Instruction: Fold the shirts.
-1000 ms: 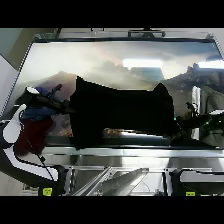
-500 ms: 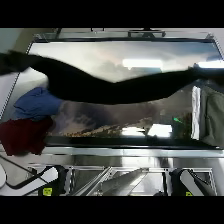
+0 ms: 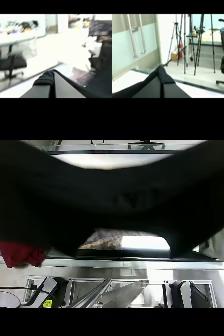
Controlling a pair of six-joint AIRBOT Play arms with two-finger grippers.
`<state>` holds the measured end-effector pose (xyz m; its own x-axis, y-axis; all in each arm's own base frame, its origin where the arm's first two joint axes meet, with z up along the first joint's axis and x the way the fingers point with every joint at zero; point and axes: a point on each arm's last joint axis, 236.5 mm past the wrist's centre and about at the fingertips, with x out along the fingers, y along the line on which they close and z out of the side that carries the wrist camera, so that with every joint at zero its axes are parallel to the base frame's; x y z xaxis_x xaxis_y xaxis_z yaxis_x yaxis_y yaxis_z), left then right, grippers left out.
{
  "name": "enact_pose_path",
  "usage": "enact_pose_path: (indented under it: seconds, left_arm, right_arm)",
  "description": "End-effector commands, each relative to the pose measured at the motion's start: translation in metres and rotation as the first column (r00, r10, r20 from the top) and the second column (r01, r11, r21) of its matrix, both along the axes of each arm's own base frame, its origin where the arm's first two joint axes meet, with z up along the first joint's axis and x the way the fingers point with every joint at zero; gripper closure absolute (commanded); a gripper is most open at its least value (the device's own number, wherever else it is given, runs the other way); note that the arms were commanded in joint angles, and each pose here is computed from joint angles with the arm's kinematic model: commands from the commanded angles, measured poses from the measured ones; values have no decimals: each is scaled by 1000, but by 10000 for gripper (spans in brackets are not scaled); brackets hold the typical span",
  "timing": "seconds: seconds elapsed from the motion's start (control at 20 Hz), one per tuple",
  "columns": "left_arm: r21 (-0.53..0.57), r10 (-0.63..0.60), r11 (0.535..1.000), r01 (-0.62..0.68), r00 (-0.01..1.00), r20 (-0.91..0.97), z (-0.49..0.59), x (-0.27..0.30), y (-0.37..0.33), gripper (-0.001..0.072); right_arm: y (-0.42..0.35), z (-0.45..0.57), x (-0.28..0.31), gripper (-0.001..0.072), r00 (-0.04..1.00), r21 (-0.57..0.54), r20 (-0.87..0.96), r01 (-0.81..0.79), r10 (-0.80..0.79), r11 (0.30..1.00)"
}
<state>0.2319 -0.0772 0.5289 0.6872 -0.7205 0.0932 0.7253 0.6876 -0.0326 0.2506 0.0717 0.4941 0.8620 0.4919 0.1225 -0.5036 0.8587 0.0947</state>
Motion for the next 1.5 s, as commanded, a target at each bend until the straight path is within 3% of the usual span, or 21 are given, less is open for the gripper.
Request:
enact_pose_path:
  seconds: [0.0, 0.1, 0.25, 0.45, 0.65, 0.85, 1.0, 1.3, 1.45]
  left_arm:
    - [40, 32, 999, -23, 968, -249, -70, 72, 18, 682]
    - [94, -8, 994, 63, 871, -491, -162, 126, -1, 683]
    - [208, 78, 969, 134, 632, -771, -318, 176, -17, 682]
    - [267, 210, 959, 94, 396, -894, -471, 222, 16, 682]
    - [242, 225, 970, 19, 306, -925, -543, 278, 45, 687]
    - [245, 238, 969, -28, 367, -899, -529, 331, 48, 687]
    - [263, 256, 965, -19, 308, -916, -533, 325, 51, 695]
    - [422, 424, 901, 104, -2, -906, -595, 246, 61, 695]
    - [487, 499, 864, 125, -95, -861, -619, 224, 68, 695]
  right_arm:
    - [-13, -52, 44, 686, 985, 21, -166, -42, 45, 999]
    - [-17, -133, 94, 687, 929, -7, -366, -51, 45, 999]
    - [-25, -281, 151, 687, 757, -107, -652, -38, -41, 994]
    - [-37, -431, 211, 687, 552, -70, -833, -21, -47, 997]
    - [-40, -513, 262, 687, 469, 41, -883, 32, 21, 999]
    - [-42, -502, 312, 687, 527, 102, -848, 48, 62, 994]
    - [-44, -505, 311, 687, 504, 86, -862, 36, 57, 996]
    - [-68, -561, 245, 687, 219, -104, -972, -67, -87, 992]
    - [-79, -575, 234, 687, 168, -150, -977, -84, -135, 985]
